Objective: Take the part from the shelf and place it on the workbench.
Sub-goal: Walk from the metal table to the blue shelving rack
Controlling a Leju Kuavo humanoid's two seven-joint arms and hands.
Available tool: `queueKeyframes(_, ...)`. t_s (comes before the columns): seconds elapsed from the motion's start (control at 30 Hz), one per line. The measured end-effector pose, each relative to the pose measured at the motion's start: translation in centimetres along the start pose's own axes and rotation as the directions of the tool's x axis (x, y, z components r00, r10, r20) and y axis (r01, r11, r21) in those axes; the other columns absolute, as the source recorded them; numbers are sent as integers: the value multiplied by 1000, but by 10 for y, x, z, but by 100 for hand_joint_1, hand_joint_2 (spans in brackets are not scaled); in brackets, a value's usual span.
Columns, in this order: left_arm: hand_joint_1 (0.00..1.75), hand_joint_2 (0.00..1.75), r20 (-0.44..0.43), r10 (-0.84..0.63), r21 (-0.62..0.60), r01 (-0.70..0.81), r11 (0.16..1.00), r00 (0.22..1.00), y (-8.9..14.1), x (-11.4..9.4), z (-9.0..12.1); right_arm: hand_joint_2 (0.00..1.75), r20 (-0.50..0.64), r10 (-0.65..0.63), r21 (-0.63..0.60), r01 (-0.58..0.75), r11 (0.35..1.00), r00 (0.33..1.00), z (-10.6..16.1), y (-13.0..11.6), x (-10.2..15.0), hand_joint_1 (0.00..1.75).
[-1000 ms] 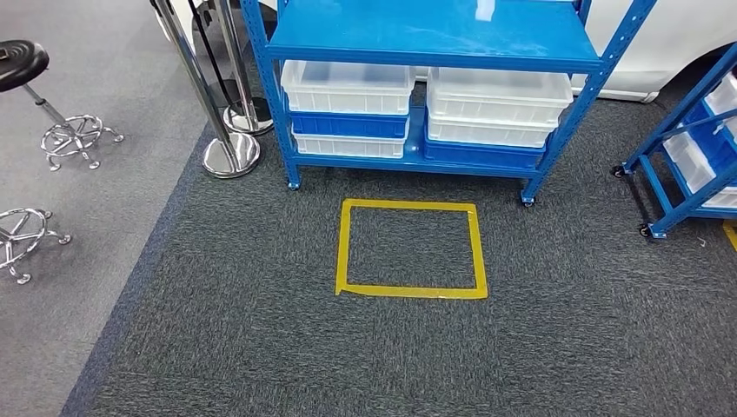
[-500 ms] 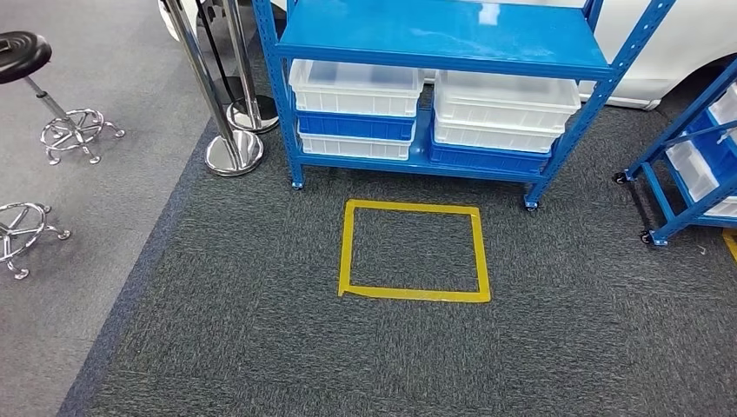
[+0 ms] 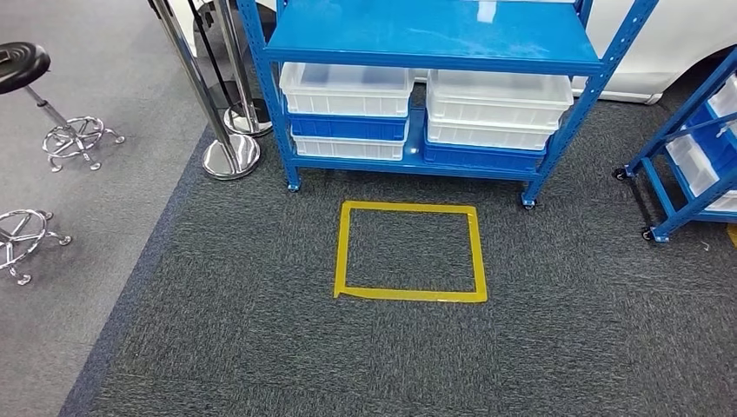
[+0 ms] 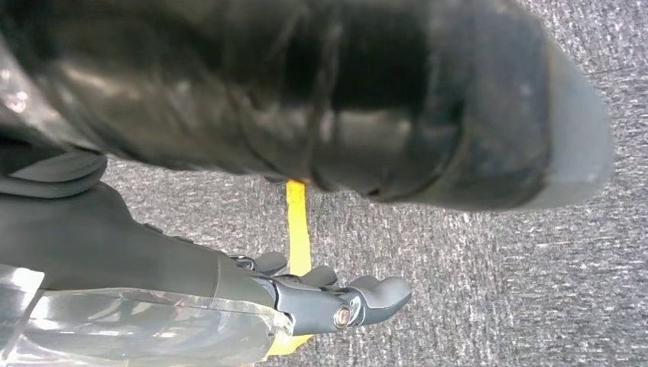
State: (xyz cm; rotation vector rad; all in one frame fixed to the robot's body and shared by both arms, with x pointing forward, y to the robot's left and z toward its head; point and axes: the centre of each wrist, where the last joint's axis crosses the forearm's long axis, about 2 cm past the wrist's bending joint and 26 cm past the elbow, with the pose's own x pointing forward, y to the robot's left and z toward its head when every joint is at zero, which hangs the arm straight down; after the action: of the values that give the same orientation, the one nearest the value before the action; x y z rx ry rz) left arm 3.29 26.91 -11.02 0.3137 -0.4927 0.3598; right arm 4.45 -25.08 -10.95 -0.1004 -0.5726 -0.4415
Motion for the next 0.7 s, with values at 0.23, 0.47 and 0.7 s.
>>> queueKeyframes(0.23, 0, 0, -3, 2, 1, -2, 1000, 1000, 2, -1, 0, 0, 2, 4, 0, -4, 1000, 1000, 0, 1, 0, 0)
queueKeyframes(0.47, 0, 0, -12, -13, 0, 13, 1000, 1000, 4, -1, -1, 0, -2, 5, -6, -5, 1000, 1000, 1, 2, -2, 0)
queueKeyframes(0.7, 0, 0, -15, -20, 0, 20, 1000, 1000, 6, -1, -1, 0, -6, 2, -6, -2, 1000, 1000, 2, 3, -2, 0)
